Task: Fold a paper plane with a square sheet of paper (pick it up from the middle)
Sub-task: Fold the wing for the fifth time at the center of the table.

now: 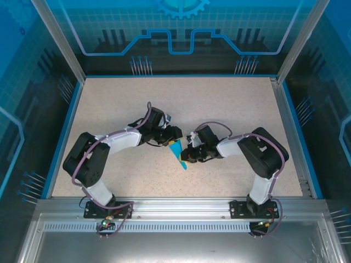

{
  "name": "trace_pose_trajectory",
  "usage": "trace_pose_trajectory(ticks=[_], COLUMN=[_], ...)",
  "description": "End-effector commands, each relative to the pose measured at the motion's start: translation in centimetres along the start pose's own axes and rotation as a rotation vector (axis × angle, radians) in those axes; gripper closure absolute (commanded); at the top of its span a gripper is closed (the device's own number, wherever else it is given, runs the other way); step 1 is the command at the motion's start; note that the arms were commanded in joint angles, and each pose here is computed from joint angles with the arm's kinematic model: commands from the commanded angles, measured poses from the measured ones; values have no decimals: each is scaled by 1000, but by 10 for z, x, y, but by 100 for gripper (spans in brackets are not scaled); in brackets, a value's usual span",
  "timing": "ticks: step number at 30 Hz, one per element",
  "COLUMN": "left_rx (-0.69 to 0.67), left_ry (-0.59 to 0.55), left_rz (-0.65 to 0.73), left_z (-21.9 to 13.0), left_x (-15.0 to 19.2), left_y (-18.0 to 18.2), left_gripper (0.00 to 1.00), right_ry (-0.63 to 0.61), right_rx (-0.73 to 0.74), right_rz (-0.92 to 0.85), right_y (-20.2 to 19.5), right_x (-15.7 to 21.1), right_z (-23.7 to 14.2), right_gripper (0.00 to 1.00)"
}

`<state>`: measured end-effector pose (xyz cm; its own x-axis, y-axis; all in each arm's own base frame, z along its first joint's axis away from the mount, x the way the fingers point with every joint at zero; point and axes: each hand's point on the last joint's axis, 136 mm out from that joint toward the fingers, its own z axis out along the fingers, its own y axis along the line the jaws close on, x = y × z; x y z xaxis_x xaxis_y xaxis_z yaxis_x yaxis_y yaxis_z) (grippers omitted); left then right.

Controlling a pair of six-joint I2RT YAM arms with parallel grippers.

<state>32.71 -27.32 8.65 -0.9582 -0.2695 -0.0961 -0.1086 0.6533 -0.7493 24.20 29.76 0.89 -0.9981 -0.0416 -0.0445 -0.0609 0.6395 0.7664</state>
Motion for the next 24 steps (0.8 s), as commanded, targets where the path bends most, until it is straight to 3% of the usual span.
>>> trace_pose_trajectory(ticks=[1,12,24], left_rx=[-27,-43,-166], left_ry=[12,19,-38], left_rz=[-24,-25,-67], left_z=[7,29,34], left_x=[4,6,-23], left_y=[17,41,93], left_gripper=[56,59,60], right_ry=[108,115,155], right_rx=[228,229,265], right_rz=[149,158,133], right_y=[-71,-72,-76], right_x=[41,44,56], right_z=[5,5,-3], right_gripper=[100,100,100])
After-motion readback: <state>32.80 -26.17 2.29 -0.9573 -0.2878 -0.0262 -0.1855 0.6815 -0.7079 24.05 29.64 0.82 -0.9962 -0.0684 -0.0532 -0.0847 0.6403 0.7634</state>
